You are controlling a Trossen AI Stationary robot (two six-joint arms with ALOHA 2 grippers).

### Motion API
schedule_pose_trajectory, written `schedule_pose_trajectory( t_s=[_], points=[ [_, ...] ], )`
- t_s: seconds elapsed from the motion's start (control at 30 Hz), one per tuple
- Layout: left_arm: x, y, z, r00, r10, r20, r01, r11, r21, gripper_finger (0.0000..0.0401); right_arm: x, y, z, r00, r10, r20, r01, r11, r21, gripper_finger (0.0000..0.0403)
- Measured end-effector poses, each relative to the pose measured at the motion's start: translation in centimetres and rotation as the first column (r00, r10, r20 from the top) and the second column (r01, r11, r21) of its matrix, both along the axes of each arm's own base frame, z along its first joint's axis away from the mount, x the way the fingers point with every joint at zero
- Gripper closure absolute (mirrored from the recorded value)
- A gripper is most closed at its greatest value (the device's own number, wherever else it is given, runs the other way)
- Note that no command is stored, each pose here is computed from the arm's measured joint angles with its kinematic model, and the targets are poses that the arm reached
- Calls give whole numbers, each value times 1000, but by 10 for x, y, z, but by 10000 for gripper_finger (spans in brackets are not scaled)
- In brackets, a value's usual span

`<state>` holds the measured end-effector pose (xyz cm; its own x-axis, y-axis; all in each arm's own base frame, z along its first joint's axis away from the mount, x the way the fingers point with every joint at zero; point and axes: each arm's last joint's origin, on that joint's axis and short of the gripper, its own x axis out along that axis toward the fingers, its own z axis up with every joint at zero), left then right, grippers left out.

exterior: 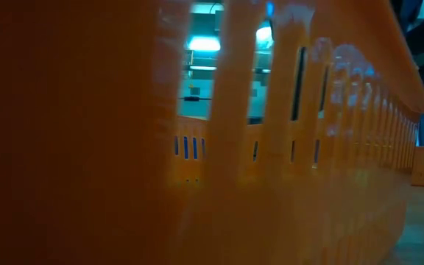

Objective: Stack baskets by color
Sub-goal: Stack the bottom orange bin on the top orange bin

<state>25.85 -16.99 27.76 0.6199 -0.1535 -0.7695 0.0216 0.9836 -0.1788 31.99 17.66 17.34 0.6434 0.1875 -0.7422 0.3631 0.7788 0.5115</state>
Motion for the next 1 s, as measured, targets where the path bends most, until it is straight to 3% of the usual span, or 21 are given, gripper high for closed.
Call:
schedule_pose_trajectory(
  t_s=[0.6,1.0],
  points=[
    [0,0,0,1000,-1,-2,1,1000,3,346,-1,2,-1,1000,6,2,-6,1000,1,331],
    [-2,1,-2,1000,-1,-22,1,1000,16,346,8,9,-28,999,38,-23,-37,999,24,331]
  ],
)
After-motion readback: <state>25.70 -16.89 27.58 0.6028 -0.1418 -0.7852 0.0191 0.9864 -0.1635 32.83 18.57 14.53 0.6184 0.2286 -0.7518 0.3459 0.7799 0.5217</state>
